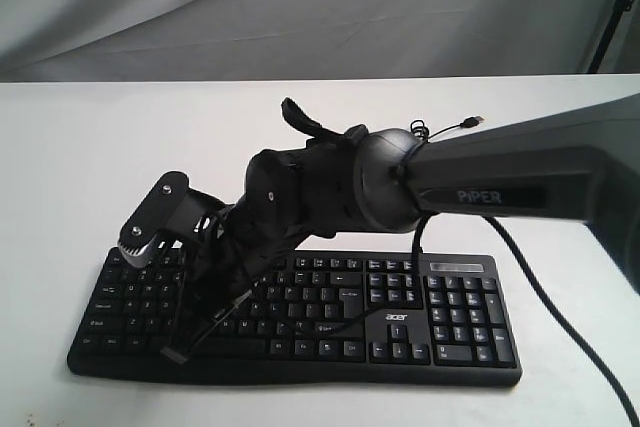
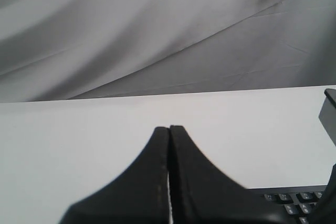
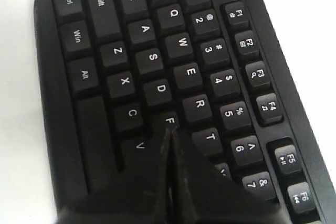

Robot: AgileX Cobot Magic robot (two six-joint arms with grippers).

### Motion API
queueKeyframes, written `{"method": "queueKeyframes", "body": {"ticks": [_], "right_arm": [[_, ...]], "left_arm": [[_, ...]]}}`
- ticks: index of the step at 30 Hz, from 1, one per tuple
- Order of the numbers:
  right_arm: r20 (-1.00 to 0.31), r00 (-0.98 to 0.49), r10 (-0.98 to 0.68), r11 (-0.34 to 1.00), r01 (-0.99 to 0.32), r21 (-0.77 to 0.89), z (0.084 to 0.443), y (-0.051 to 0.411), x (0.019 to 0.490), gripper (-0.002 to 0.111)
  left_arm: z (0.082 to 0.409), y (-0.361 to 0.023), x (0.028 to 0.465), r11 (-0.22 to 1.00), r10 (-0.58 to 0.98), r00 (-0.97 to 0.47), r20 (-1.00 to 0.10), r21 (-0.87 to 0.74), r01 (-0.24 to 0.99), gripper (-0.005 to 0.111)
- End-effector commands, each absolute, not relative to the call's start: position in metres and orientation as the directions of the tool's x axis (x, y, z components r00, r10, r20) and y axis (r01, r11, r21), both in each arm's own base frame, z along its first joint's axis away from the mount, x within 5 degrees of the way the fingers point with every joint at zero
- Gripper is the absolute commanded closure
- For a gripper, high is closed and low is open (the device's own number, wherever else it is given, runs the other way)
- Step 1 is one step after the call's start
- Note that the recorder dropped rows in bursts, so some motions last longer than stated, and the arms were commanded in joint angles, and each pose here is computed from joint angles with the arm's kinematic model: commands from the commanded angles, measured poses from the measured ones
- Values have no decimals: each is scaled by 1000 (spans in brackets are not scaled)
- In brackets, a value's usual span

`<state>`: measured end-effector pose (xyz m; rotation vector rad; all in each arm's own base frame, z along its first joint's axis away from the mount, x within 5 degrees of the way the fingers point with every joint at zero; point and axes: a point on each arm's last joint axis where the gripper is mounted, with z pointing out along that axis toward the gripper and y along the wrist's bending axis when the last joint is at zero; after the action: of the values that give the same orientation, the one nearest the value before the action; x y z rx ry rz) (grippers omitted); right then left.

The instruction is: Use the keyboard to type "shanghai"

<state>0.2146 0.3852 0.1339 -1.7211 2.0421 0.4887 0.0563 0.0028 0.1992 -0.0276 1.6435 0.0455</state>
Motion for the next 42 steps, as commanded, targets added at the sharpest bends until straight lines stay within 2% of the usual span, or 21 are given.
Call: {"method": "queueKeyframes", "body": {"ticks": [1, 25, 32, 42], "right_arm": [[-532, -133, -837, 167, -986, -17, 136, 385, 216, 108], [-508, -165, -846, 195, -981, -6, 115, 384, 223, 108], [-546, -121, -829, 181, -982, -57, 149, 381, 223, 108], [-510, -172, -843, 223, -974, -41, 138, 368, 222, 108]], "left_arm": [[199, 2, 56, 999, 6, -67, -998, 8, -39, 107], [199, 2, 56, 999, 6, -67, -998, 8, -39, 107], [199, 2, 56, 999, 6, -67, -998, 8, -39, 107], [199, 2, 56, 999, 6, -67, -998, 8, -39, 107]]}}
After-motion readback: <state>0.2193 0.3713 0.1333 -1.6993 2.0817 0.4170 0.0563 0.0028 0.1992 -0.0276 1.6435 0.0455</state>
